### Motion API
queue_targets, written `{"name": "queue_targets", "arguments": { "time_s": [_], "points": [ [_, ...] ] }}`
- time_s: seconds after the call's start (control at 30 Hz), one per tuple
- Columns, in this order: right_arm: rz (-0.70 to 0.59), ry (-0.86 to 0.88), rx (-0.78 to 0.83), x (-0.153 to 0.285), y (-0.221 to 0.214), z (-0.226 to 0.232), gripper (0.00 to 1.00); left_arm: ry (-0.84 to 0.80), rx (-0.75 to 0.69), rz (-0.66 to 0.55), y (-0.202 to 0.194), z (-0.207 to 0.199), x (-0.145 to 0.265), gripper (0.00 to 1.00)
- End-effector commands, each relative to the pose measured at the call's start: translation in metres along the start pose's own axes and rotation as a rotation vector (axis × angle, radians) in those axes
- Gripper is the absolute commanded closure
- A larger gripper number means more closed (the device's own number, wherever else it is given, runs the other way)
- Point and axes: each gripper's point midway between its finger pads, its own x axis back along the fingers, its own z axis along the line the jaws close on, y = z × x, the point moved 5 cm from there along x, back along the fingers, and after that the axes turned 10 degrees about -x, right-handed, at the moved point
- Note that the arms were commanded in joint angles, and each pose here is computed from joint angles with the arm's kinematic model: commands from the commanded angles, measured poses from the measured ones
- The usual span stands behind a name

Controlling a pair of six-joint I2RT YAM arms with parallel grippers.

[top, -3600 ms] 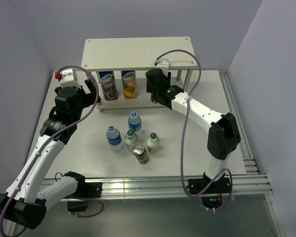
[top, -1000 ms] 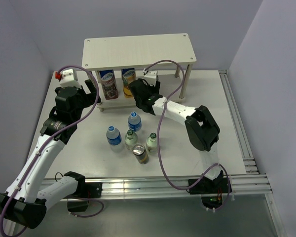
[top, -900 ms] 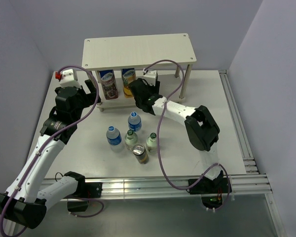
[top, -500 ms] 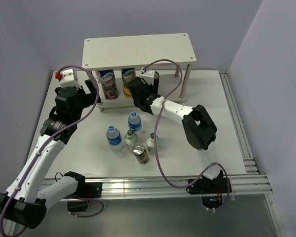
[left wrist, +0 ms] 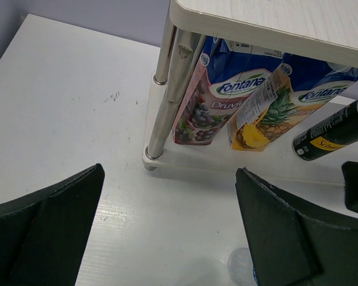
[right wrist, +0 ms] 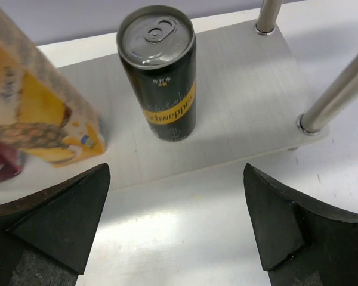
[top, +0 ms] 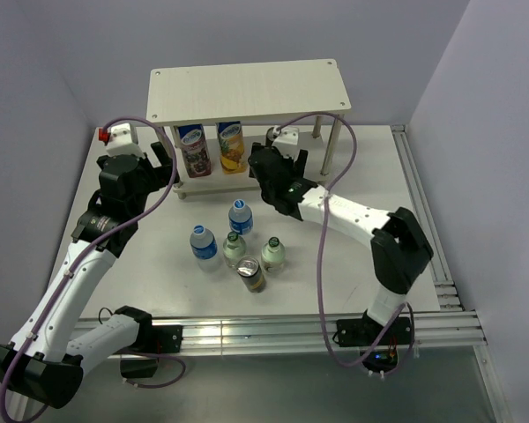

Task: Place and organize the beverage onto the shelf

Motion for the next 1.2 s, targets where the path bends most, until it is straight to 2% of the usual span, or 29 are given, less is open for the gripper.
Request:
{"name": "queue_targets", "arguments": {
  "time_s": [0.0,0.13,0.27,0.33,0.5,0.67,0.77,0.9,1.17],
  "points": [
    [-0.021,0.035,-0.035,0.033,0.02,-0.001,0.0,0.016,-0.012,-0.023,0.007,0.002,0.001,0.02],
    [-0.024,0.073,-0.053,0.081,0.034,-0.023,0.0,0.023,-0.011,-0.028,0.008,0.003,0.002,0.01],
    [-0.021,0.117,-0.015,0.139,0.029,-0.049,0.0,0.021,-0.015,-0.023,0.007,0.003,0.0,0.02],
    [-0.015,0.2,-0.009,0.178,0.02,-0.057,0.0,0.013,-0.014,-0.023,0.007,0.002,0.0,0.02],
    [0.058,0.377,0.037,0.245,-0.023,-0.083,0.0,0.015,-0.015,-0.021,0.006,0.002,0.0,0.02],
    [0.181,0.646,0.106,0.31,-0.077,-0.09,0.0,0.019,-0.017,-0.019,0.006,0.002,-0.001,0.02],
    [0.237,0.69,0.132,0.325,-0.11,-0.083,0.0,0.021,-0.014,-0.025,0.007,0.003,0.001,0.02],
    [0.21,0.681,0.191,0.324,-0.142,-0.07,0.0,0.021,-0.013,-0.026,0.007,0.003,0.001,0.02],
    [0.146,0.652,0.202,0.295,-0.168,-0.045,0.0,0.016,-0.013,-0.024,0.007,0.002,0.0,0.02]
  ]
}}
